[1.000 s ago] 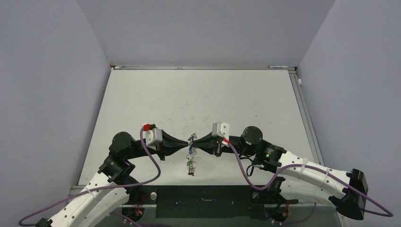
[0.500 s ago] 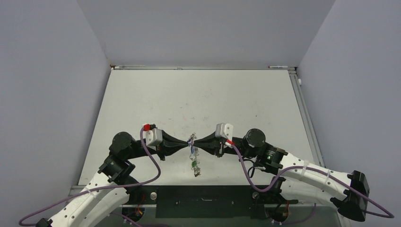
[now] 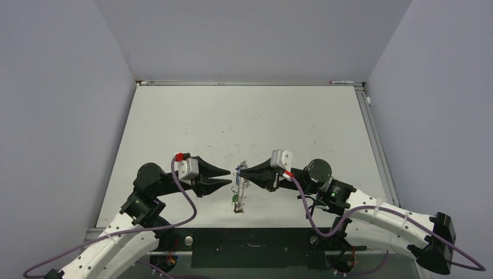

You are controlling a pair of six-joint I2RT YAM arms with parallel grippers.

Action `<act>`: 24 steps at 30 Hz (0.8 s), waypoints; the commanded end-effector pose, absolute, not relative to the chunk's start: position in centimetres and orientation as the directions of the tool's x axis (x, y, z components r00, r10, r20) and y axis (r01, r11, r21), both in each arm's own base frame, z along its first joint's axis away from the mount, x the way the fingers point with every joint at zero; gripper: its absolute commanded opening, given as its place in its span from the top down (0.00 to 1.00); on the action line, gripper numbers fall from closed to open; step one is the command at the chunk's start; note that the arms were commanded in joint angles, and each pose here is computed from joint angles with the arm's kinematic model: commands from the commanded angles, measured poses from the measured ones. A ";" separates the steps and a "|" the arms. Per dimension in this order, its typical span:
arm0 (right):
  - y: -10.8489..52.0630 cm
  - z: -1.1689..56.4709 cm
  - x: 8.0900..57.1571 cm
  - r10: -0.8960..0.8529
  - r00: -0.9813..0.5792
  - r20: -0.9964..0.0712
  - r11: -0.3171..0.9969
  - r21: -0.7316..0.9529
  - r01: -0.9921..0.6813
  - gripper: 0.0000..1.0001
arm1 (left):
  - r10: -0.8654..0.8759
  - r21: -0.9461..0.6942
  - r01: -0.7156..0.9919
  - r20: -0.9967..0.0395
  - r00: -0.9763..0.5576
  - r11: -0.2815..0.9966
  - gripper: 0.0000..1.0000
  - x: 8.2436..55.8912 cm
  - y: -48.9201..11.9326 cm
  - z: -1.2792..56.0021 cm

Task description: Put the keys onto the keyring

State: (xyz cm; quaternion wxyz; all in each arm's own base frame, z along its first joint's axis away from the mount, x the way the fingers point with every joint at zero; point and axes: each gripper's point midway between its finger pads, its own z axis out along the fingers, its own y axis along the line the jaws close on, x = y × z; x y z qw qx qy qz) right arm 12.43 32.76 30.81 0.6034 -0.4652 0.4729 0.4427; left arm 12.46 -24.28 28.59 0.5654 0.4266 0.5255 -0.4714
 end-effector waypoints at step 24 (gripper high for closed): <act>33.7 32.7 11.4 0.157 0.183 -0.970 0.096 -0.170 -0.981 0.95 | -0.117 0.014 0.987 -0.993 0.033 0.160 0.73 11.9 -24.4 29.8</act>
